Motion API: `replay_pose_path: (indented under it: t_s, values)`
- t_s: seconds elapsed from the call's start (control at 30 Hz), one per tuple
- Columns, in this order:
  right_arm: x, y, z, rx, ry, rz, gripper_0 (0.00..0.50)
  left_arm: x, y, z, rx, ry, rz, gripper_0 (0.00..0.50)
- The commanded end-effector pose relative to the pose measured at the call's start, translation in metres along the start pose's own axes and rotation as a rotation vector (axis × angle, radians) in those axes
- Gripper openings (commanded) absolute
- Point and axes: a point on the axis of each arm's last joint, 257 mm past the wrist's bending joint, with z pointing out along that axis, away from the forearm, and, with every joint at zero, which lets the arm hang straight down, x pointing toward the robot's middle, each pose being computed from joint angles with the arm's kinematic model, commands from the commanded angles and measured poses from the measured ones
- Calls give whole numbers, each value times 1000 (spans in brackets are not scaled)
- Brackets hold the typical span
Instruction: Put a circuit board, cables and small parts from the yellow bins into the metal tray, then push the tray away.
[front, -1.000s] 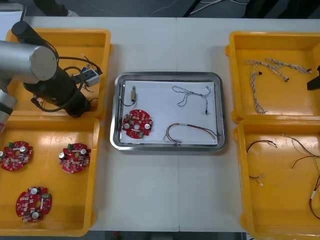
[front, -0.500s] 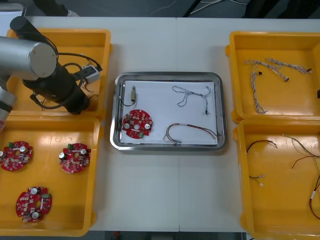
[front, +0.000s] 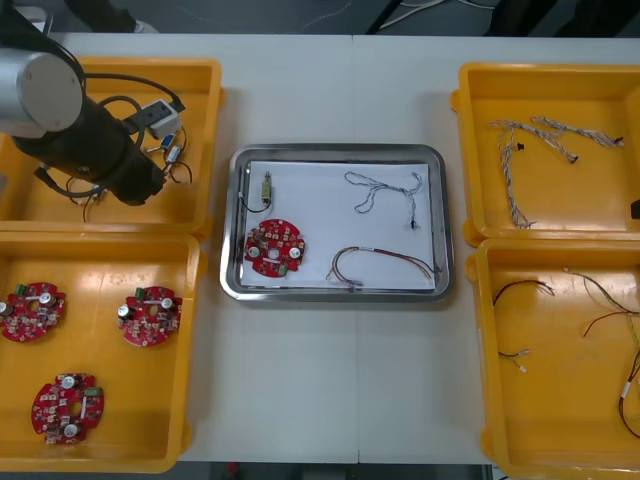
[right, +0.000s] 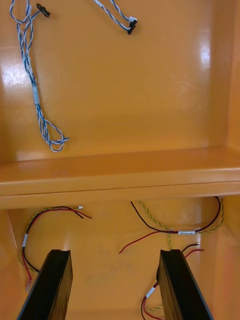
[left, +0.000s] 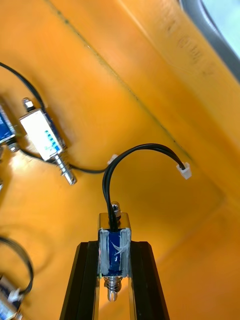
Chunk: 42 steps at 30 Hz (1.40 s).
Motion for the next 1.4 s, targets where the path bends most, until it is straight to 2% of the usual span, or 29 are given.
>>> replay_pose_path:
  t_s: [0.03, 0.23, 0.43, 0.6, 0.8, 0.97, 1.1, 1.3, 1.4]
  values:
    - [-5, -14, -20, 36, -43, 16, 500, -30, 20, -48, -74, -65, -38, 0]
    - [-5, -13, -20, 32, -41, 13, 500, -27, 16, -77, -74, -64, -147, 0]
    - [-5, -13, -20, 32, -41, 13, 500, -25, 7, -95, -79, -56, -260, 0]
    - [-5, -13, -20, 32, -41, 13, 500, -31, -10, -107, -81, -64, -379, 0]
    - [-5, -13, -20, 32, -41, 13, 500, -46, -38, -109, -88, -84, -496, 0]
    - [-5, -13, -20, 32, -41, 13, 500, -60, -55, -106, -88, -89, -554, 0]
    - [-5, -13, -20, 32, -41, 13, 500, -75, -69, -99, -124, -91, -594, 0]
    - [-5, -13, -20, 32, -41, 13, 500, -103, -92, -84, -99, -124, -674, 0]
    - [-5, -13, -20, 32, -41, 13, 500, -118, -101, -76, -107, -134, -699, 0]
